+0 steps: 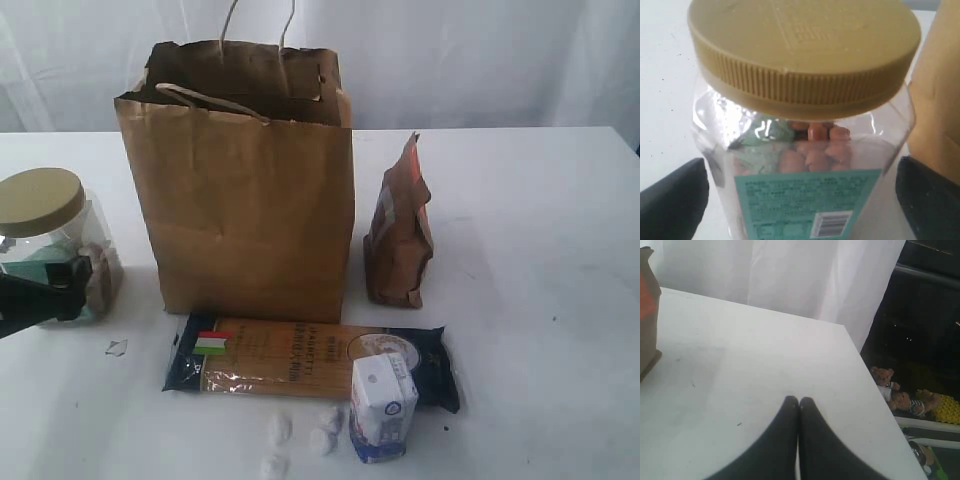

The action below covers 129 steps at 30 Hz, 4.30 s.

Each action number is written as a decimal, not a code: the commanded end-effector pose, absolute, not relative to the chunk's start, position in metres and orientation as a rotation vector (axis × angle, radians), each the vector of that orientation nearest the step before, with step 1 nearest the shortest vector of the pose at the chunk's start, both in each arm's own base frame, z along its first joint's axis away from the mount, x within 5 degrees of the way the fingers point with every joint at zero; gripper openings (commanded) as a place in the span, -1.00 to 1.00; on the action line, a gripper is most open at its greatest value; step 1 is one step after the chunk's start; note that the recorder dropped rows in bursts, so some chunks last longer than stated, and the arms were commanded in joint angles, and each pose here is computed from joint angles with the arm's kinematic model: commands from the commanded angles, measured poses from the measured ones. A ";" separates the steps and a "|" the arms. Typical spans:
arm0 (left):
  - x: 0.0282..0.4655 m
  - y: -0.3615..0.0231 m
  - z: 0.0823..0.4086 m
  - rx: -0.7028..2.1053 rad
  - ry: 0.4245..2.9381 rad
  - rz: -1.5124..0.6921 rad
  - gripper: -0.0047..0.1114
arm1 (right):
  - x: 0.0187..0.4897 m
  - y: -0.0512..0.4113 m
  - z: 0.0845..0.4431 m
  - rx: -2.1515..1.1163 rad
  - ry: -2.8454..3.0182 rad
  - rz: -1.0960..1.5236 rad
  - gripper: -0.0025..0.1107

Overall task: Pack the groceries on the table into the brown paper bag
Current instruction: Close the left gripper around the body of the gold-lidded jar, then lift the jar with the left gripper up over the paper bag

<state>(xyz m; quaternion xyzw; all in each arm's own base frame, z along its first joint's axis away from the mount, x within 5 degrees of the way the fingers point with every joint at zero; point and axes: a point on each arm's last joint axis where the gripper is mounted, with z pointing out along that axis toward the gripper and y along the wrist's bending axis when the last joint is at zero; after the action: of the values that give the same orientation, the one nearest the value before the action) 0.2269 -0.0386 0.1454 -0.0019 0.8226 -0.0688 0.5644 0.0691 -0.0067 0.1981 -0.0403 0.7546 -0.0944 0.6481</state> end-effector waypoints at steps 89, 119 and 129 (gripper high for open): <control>0.262 -0.034 0.295 -0.215 1.283 -0.350 -0.92 | 0.069 -0.007 0.197 -0.084 1.712 -0.215 -0.96; 0.371 -0.080 0.376 0.606 1.388 -0.940 -0.92 | 0.069 -0.007 0.197 -0.083 1.712 -0.214 -0.96; 0.367 -0.124 0.350 0.887 1.409 -0.892 -0.92 | 0.069 -0.007 0.197 -0.083 1.712 -0.214 -0.96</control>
<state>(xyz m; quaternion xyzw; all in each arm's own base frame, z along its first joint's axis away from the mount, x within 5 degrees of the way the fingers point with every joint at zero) 0.3758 -0.1102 0.3360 0.3506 0.6419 -0.3758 0.5691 0.0691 -0.0067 0.1981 -0.0403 0.7546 -0.0944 0.6481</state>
